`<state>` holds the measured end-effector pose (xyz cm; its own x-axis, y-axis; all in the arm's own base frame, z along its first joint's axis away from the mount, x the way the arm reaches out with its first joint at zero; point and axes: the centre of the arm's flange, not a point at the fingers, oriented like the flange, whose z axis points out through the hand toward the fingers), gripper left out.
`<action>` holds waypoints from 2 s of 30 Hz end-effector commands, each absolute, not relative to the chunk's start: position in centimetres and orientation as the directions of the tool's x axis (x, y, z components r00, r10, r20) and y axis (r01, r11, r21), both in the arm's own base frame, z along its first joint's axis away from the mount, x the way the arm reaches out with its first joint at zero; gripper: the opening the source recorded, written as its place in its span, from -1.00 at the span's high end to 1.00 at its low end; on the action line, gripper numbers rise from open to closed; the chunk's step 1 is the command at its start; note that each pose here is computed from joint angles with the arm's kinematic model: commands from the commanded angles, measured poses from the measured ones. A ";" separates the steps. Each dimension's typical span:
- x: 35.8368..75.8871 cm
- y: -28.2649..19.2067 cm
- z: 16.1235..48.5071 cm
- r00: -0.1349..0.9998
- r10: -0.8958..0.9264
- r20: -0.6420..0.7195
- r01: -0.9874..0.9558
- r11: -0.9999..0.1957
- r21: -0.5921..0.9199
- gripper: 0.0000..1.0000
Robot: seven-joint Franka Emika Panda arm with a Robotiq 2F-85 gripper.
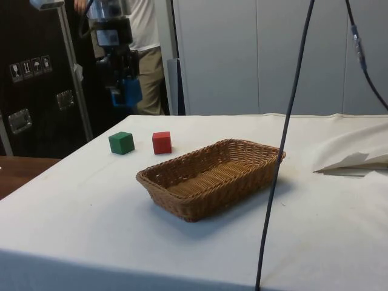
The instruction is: Pick up the blue cube and place it into the basket.
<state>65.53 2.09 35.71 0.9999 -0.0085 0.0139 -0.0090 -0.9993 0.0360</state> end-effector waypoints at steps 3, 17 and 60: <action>64.8 2.5 36.1 0.999 -0.009 0.033 -0.010 -0.999 0.049 0.99; 62.2 3.9 36.9 0.999 0.001 0.041 -0.002 -0.998 0.067 0.99; 47.9 7.6 38.1 0.999 0.034 0.006 0.033 -0.997 0.076 0.99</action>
